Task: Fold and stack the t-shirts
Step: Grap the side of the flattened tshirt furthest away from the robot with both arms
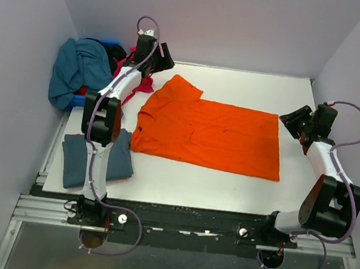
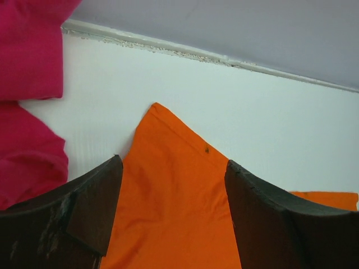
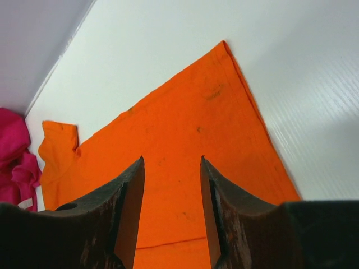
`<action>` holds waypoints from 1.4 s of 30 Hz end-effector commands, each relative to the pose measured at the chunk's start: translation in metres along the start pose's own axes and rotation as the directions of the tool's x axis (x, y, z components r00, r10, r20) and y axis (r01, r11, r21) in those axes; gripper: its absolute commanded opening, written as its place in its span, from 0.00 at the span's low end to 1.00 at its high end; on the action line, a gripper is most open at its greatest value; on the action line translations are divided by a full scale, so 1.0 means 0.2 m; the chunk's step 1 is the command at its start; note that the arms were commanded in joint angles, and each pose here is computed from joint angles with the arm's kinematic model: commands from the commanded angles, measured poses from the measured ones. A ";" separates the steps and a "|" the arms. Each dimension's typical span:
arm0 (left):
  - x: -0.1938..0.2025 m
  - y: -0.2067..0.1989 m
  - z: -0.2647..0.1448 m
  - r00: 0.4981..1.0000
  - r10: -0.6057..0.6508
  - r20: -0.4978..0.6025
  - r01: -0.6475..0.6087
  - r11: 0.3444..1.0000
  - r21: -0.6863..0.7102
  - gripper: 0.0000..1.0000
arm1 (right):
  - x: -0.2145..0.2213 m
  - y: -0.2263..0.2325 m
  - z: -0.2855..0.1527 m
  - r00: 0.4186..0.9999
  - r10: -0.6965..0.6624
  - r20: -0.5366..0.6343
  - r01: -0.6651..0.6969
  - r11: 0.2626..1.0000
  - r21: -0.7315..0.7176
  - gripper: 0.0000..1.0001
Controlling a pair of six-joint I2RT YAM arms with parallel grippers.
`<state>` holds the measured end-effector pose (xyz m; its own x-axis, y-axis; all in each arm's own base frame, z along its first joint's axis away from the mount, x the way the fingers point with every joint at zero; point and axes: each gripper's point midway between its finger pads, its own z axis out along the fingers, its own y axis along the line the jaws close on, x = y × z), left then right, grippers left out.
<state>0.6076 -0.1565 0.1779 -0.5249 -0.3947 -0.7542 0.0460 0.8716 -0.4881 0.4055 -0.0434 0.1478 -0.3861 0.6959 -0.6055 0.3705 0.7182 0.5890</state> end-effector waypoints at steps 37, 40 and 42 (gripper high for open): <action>0.49 0.22 0.57 0.944 -0.196 -0.265 0.219 0.974 0.057 0.00 | -0.03 -0.19 0.55 0.985 -0.009 -0.173 0.050 0.971 0.232 0.48; 0.48 0.22 0.56 0.947 -0.194 -0.256 0.220 0.972 0.077 0.00 | -0.01 -0.20 0.60 0.982 0.005 -0.187 0.039 0.972 0.232 0.48; 0.46 0.22 0.55 0.950 -0.193 -0.245 0.218 0.973 0.081 0.00 | 0.00 -0.21 0.63 0.979 0.014 -0.201 0.035 0.971 0.237 0.48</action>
<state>0.6570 -0.1891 0.0408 -0.7112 -0.4668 -0.5256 -0.0137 0.7567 -0.6536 0.4954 -0.0722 0.0713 -0.5198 0.6778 -0.5200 0.5085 0.7346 0.4492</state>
